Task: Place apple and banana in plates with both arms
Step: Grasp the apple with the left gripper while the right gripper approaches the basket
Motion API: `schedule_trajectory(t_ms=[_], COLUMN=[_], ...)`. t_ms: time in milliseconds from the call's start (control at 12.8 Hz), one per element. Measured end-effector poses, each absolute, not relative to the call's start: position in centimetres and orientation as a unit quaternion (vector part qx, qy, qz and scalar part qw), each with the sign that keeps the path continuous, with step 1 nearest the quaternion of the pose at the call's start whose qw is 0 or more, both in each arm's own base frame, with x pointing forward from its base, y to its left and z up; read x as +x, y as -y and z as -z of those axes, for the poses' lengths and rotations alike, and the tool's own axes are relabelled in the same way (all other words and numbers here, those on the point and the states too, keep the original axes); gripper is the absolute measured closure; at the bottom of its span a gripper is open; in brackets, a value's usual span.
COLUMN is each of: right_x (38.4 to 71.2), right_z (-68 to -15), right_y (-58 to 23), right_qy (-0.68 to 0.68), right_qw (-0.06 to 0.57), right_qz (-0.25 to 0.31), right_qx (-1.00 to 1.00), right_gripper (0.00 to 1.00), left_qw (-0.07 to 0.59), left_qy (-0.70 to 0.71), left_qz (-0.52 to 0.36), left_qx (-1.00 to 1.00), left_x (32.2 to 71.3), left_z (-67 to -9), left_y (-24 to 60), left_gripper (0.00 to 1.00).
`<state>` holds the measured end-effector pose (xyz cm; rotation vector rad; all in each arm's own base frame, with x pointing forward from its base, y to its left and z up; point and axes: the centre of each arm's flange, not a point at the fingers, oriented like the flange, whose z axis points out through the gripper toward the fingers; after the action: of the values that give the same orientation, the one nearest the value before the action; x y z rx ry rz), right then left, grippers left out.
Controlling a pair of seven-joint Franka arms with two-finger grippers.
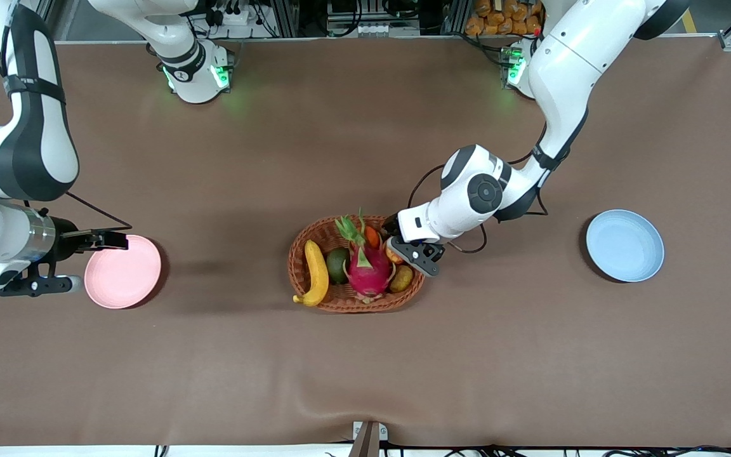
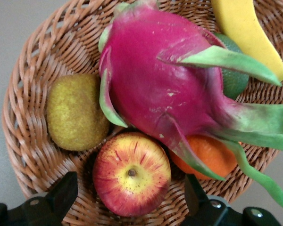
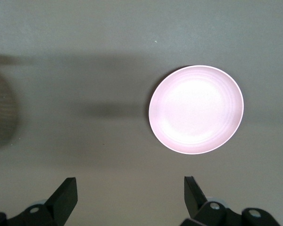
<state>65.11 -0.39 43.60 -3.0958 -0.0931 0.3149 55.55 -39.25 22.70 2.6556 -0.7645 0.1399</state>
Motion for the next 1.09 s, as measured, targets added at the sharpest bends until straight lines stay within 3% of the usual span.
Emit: schedule_trajectory(t_ms=[234, 546, 702, 1093], right_x=[65.3, 65.9, 66.5, 68.6], right_z=[-43.7, -43.5, -42.8, -38.0], right_y=[-2.7, -6.9, -7.5, -10.8], right_qy=[0.048, 0.03, 0.012, 0.002], right_qw=[0.026, 0.145, 0.192, 0.209], right_qz=[-0.093, -0.076, -0.068, -0.035], right_qx=[-0.994, -0.986, -0.979, -0.977], right_gripper=[0.0, 0.0, 0.0, 0.0], left_qw=[0.188, 0.188, 0.18, 0.175], left_qy=[0.27, 0.274, 0.283, 0.285], left_qz=[-0.048, -0.049, -0.054, -0.065], left_qx=[0.943, 0.942, 0.941, 0.94], left_x=[55.5, 55.2, 55.3, 56.1], left_z=[-22.0, -21.5, -21.5, -22.2], left_y=[39.3, 39.9, 39.7, 39.4], left_gripper=[0.0, 0.04, 0.25, 0.27])
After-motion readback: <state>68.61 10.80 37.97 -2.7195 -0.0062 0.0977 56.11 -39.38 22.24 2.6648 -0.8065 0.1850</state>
